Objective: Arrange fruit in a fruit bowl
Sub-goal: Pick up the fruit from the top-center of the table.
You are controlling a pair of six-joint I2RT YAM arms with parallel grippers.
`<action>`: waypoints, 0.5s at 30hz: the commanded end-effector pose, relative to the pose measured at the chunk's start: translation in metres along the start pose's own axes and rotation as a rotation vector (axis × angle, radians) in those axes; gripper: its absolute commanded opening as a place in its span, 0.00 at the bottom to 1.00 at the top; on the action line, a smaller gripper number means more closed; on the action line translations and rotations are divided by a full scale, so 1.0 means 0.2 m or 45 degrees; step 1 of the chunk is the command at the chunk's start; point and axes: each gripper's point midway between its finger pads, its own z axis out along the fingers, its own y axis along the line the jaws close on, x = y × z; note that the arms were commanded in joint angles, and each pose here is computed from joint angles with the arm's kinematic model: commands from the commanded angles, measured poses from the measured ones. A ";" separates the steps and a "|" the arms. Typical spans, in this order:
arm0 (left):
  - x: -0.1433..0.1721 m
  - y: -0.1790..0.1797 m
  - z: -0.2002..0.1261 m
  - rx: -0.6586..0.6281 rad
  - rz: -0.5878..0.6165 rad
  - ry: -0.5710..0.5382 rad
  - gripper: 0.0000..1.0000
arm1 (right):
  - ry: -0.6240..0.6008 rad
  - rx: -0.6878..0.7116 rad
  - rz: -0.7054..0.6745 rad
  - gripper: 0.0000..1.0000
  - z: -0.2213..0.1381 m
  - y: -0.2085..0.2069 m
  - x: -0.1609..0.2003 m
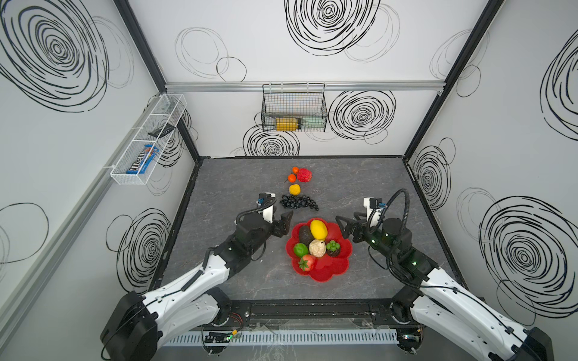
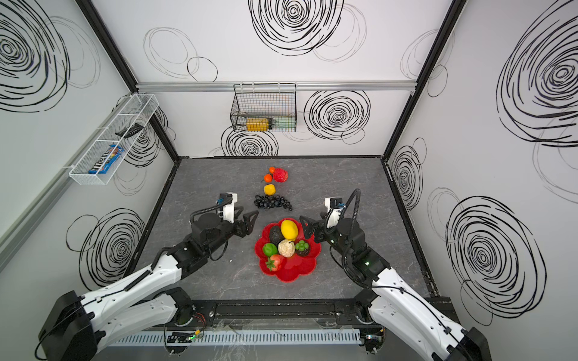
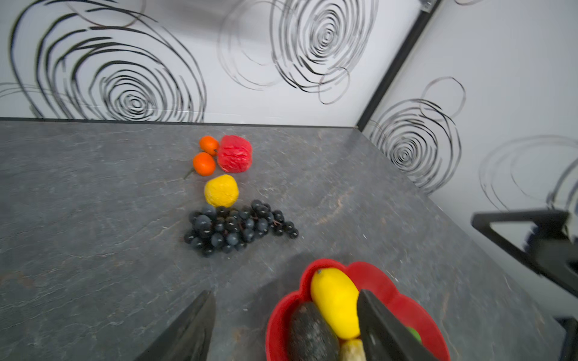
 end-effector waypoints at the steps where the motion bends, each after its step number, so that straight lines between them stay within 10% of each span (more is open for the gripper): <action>1: -0.10 0.04 0.12 -0.007 -0.153 -0.027 0.76 | -0.036 0.003 0.020 0.97 -0.02 0.00 -0.05; 15: -0.10 0.14 0.68 -0.095 -0.193 0.103 0.80 | 0.045 0.016 0.024 0.97 0.02 -0.05 0.01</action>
